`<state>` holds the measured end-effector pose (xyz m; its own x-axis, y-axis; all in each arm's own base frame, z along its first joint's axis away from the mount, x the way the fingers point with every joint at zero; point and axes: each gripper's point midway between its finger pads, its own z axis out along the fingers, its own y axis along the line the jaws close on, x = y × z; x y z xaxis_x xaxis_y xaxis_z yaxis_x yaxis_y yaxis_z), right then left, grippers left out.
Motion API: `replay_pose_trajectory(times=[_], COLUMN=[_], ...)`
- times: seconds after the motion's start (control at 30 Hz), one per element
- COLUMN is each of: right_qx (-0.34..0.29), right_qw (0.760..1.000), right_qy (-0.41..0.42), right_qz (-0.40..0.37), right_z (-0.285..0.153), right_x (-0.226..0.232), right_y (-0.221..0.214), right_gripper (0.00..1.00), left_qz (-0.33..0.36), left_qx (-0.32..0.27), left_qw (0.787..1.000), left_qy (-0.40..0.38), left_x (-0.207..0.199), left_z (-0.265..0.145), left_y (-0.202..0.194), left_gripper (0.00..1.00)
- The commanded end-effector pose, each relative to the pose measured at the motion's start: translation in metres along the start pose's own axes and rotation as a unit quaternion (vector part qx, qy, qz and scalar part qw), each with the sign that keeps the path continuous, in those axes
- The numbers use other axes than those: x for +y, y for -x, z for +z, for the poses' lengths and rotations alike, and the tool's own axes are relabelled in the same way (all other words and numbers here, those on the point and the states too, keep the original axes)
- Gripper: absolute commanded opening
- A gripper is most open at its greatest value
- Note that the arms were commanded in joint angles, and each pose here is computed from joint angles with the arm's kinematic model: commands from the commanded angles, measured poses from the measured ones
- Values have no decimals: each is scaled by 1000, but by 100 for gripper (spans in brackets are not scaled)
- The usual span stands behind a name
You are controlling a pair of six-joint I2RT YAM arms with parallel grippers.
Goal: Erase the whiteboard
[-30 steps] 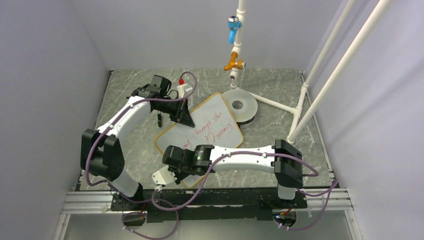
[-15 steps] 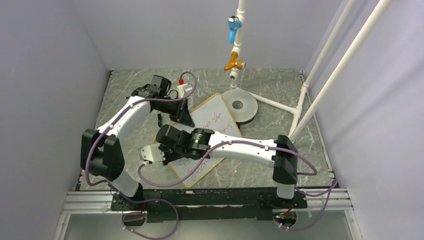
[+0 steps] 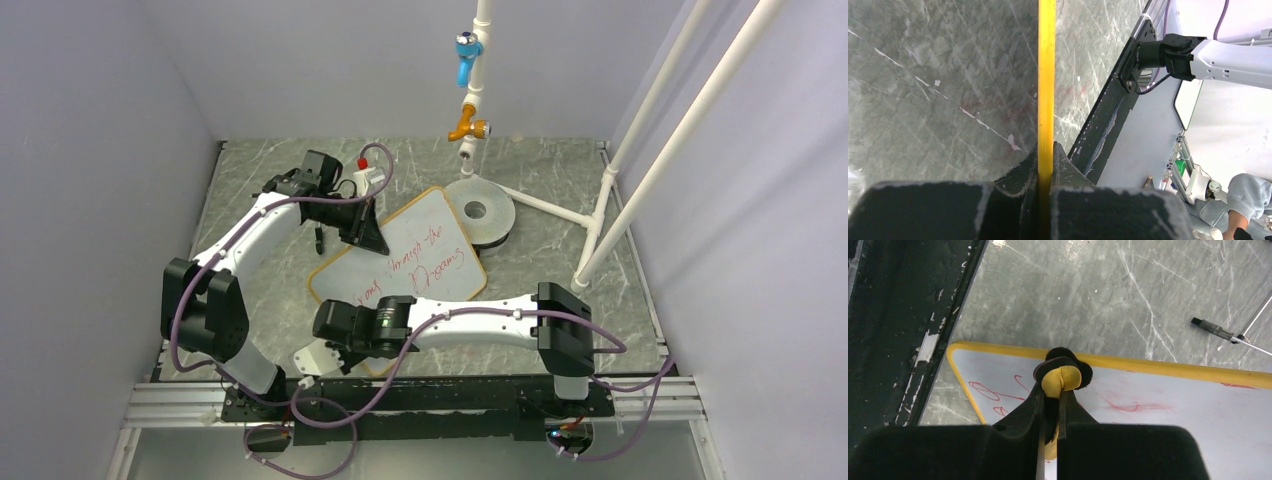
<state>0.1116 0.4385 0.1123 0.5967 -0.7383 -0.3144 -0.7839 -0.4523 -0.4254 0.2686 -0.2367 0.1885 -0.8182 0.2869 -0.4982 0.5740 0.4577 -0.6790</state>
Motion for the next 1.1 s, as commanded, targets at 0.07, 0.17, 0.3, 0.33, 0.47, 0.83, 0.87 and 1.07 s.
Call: replay_pose_trajectory(times=[0.07, 0.17, 0.3, 0.33, 0.47, 0.83, 0.87, 1.07], right_qx=[4, -9, -14, -13, -8, -2, -10, -43], right_qw=[997, 992, 990, 991, 992, 997, 996, 987], right_qy=[-80, -119, -123, -121, -105, -53, -67, -125], right_qz=[20, 47, 64, 64, 73, 54, 65, 95], right_z=[-11, -27, -31, -31, -30, -13, -20, -49], right_x=[-60, -98, -110, -109, -96, -48, -62, -117], right_y=[6, 8, -1, -4, -24, -42, -39, -24], right_gripper=[0, 0, 0, 0, 0, 0, 0, 0], left_qz=[20, 20, 18, 19, 18, 17, 17, 19], left_qx=[-19, -19, -28, -30, -29, -28, -28, -28], left_qw=[998, 998, 998, 998, 998, 998, 998, 997], left_qy=[-53, -52, -54, -55, -57, -61, -61, -63], left_x=[-38, -38, -37, -38, -37, -38, -38, -39], left_z=[-12, -12, -18, -18, -18, -18, -18, -18], left_y=[7, 7, 11, 11, 11, 10, 10, 9], left_gripper=[0, 0, 0, 0, 0, 0, 0, 0])
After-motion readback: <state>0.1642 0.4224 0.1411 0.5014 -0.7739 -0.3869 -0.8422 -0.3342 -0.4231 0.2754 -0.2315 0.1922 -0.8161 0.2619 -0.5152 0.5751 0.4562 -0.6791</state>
